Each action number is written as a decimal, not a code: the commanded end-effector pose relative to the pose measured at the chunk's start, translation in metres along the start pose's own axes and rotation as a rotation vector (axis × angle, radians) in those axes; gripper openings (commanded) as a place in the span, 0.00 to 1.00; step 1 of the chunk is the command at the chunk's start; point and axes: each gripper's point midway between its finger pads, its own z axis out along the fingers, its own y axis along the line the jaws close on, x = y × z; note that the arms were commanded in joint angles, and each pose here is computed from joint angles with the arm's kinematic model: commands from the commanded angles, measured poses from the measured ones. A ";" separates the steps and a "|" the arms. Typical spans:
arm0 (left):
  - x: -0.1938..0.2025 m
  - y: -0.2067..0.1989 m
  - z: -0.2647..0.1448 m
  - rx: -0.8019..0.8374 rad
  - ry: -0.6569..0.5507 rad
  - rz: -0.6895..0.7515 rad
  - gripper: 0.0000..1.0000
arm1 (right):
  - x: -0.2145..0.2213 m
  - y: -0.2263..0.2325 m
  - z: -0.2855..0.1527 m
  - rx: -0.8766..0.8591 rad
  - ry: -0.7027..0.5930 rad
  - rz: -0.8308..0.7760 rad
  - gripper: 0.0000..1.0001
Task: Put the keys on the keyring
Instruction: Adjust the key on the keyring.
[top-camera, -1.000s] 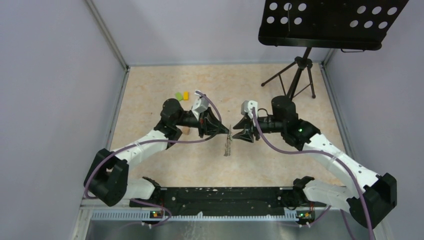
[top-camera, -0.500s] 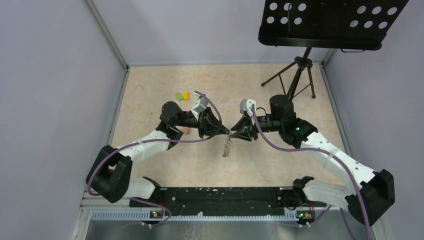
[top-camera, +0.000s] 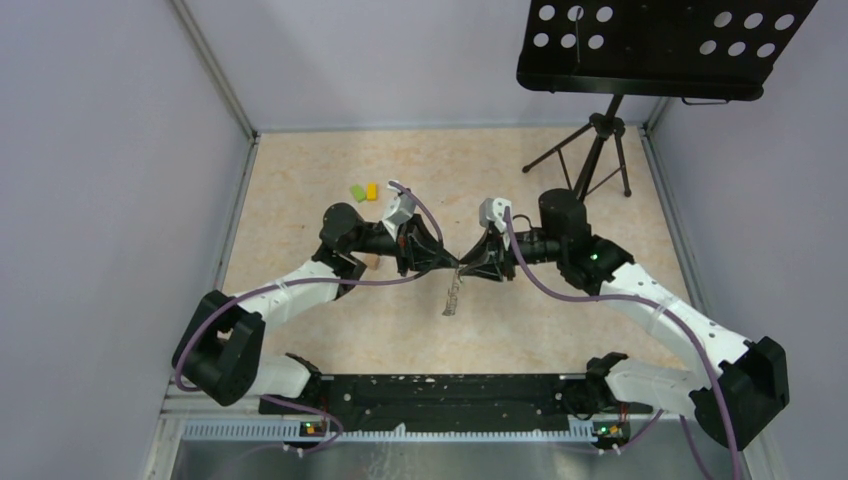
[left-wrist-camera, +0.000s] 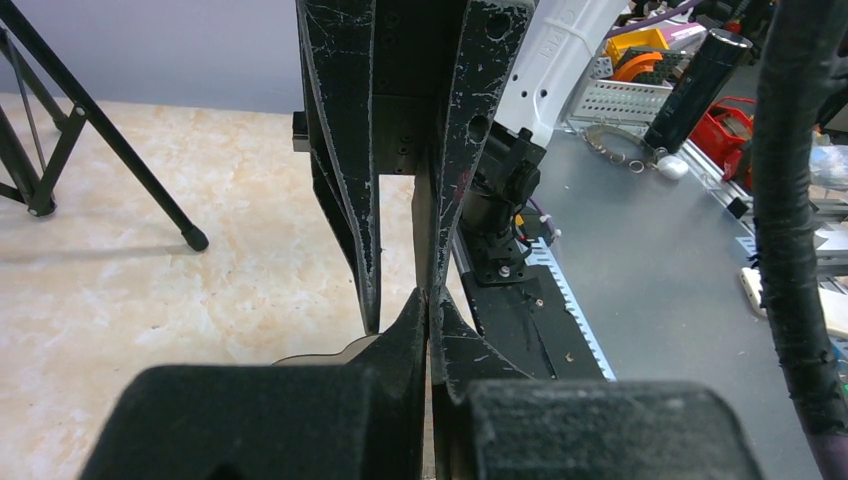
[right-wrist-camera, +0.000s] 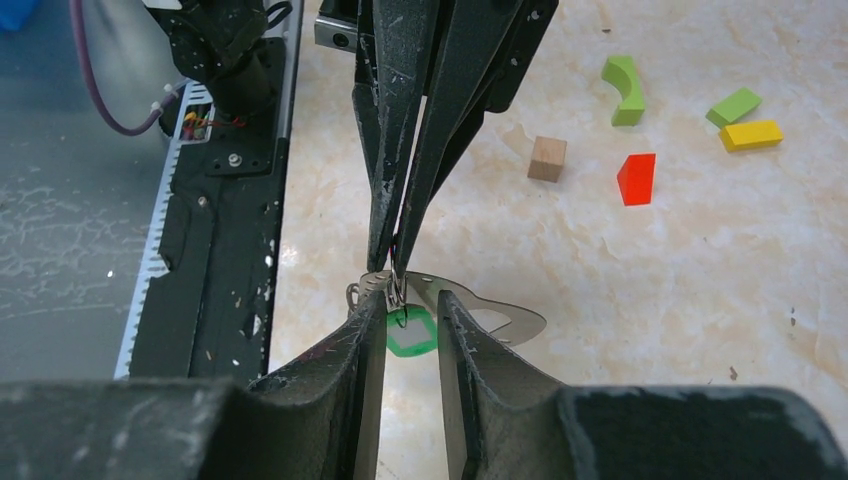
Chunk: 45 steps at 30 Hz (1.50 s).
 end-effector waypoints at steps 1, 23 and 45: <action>-0.005 0.003 -0.001 -0.010 -0.020 0.050 0.00 | -0.017 -0.001 0.000 -0.018 -0.049 -0.042 0.24; -0.002 0.004 -0.002 -0.022 -0.022 0.050 0.00 | -0.018 0.001 0.003 -0.026 -0.049 -0.038 0.00; 0.002 0.016 -0.006 -0.043 0.037 0.197 0.09 | -0.001 -0.011 -0.001 0.042 0.186 -0.091 0.00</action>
